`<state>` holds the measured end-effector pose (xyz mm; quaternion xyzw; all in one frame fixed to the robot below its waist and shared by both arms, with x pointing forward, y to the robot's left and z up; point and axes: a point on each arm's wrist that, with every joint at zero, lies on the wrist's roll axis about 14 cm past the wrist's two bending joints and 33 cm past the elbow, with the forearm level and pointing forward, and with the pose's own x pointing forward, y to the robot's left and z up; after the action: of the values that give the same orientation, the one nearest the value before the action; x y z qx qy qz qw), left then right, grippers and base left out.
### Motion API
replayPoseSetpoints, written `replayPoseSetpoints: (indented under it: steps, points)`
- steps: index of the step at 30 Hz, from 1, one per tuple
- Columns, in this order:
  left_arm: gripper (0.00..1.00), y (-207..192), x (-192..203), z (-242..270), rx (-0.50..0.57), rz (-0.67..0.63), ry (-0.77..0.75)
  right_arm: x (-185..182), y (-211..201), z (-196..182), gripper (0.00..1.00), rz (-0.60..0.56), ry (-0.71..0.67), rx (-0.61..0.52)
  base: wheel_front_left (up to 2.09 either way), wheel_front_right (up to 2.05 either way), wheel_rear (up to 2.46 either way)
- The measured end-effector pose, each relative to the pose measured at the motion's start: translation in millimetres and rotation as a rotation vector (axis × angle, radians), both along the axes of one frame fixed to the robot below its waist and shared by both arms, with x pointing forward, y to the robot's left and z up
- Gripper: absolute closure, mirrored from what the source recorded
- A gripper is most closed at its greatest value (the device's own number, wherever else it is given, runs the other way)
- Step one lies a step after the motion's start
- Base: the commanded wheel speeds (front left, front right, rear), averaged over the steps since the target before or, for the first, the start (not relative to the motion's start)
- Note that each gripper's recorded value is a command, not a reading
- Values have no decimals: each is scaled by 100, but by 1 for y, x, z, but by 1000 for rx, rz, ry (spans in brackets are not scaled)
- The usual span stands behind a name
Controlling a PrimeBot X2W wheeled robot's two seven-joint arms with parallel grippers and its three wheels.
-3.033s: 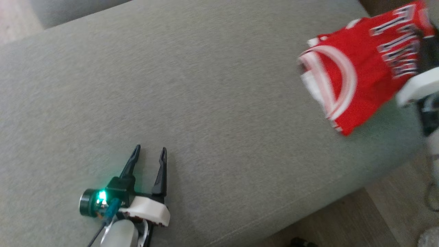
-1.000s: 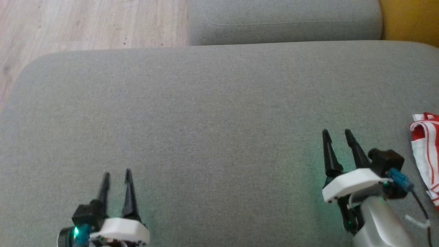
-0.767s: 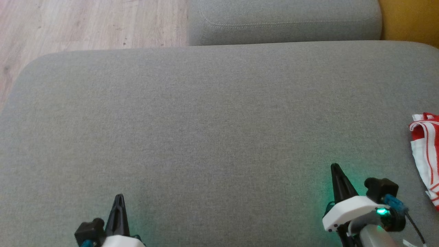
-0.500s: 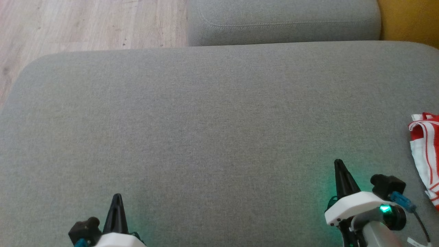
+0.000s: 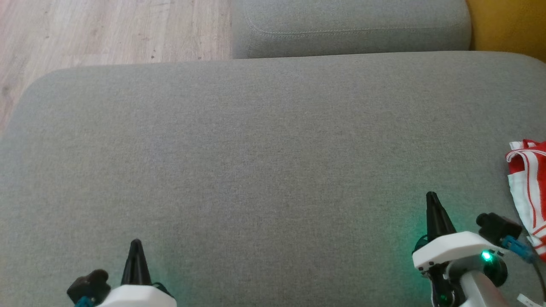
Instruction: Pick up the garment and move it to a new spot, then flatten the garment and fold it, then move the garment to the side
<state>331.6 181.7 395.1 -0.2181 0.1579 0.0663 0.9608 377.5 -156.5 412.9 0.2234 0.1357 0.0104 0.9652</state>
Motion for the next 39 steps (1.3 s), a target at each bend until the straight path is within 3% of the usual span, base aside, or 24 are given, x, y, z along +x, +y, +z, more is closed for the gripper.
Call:
replayPoseSetpoints:
  steps: [39]
  points:
    - [100,3,14,18,-420,122,-40,4,-23,23,100,-177,-20,413,0,0,0]
